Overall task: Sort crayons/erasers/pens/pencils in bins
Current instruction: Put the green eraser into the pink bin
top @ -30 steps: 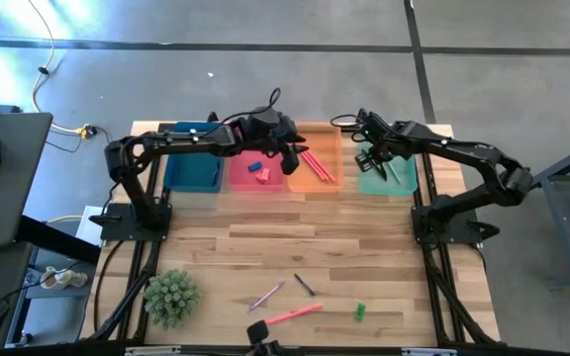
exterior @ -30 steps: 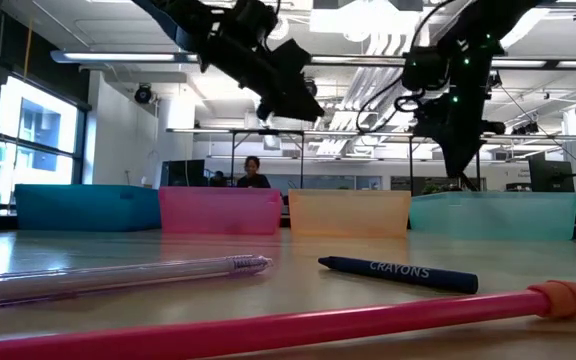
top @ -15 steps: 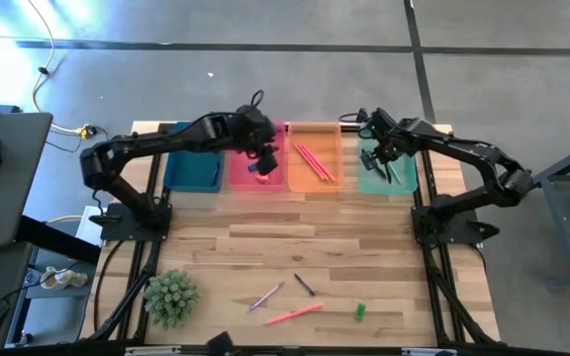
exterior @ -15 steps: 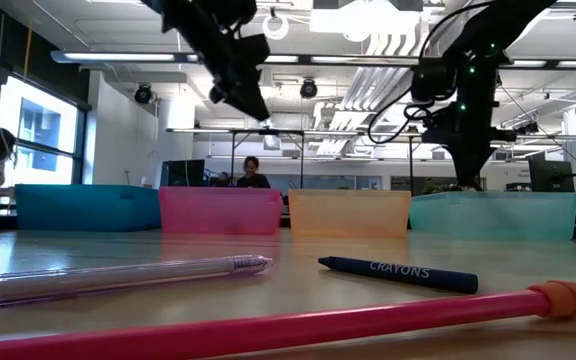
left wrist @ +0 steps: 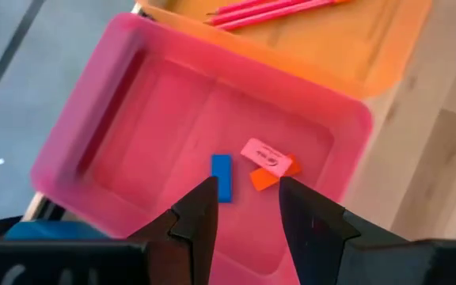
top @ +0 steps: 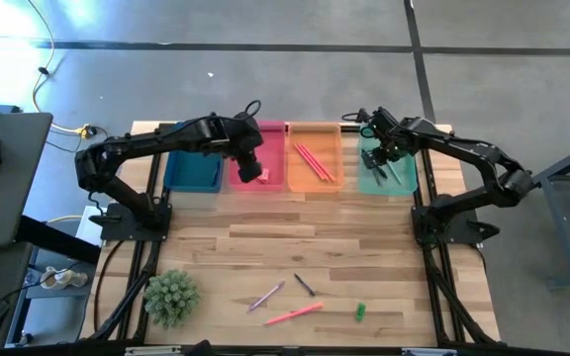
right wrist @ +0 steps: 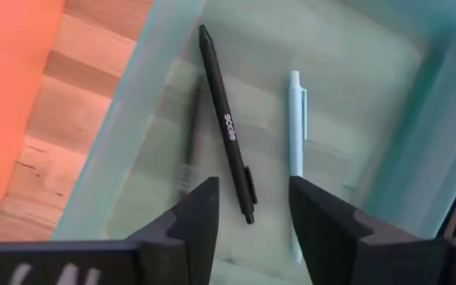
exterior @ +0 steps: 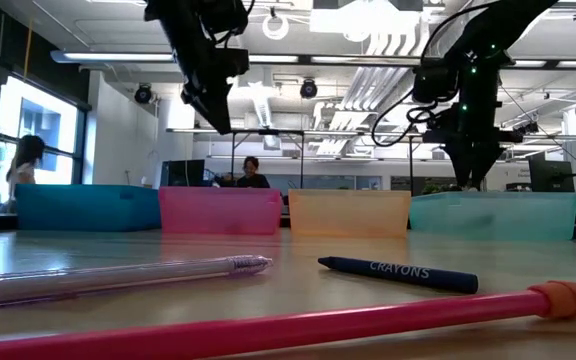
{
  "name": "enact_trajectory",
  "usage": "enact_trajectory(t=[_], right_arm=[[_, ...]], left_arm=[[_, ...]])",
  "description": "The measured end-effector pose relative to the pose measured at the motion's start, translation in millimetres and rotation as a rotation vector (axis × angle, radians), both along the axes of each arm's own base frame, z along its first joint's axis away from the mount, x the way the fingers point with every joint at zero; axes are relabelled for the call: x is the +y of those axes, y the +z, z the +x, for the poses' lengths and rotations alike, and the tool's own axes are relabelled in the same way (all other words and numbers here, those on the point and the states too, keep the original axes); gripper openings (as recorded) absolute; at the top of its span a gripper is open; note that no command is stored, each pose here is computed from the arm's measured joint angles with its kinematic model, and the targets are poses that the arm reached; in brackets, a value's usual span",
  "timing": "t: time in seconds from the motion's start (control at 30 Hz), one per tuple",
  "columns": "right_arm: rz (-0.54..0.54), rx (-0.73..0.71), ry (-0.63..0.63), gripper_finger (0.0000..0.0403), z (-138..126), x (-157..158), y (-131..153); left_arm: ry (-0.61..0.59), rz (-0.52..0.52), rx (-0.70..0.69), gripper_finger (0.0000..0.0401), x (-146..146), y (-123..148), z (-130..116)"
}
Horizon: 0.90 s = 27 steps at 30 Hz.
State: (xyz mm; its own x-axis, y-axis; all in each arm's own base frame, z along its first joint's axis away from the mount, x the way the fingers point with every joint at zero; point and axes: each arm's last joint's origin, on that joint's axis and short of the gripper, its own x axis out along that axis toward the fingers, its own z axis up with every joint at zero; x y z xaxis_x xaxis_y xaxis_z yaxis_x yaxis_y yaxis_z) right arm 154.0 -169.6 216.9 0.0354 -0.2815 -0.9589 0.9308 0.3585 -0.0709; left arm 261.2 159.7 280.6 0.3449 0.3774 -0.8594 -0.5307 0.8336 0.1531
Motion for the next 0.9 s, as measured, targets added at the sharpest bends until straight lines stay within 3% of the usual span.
enact_trajectory(t=[0.17,0.43,0.63,0.9], right_arm=[[0.030,-0.044,-0.039,0.0155,0,3,2],[-0.002,-0.206,-0.050,0.0136,3,25,26],[-0.083,-0.416,-0.067,0.0133,13,44,49],[-0.198,-0.785,0.049,0.0133,50,63,77]], left_arm=[[0.018,0.017,0.041,0.0122,0,-1,-3],[0.014,0.018,0.049,0.0122,0,-1,-3],[0.015,0.024,0.038,0.0122,1,-1,-2],[0.017,0.073,-0.068,0.0122,7,5,5]])
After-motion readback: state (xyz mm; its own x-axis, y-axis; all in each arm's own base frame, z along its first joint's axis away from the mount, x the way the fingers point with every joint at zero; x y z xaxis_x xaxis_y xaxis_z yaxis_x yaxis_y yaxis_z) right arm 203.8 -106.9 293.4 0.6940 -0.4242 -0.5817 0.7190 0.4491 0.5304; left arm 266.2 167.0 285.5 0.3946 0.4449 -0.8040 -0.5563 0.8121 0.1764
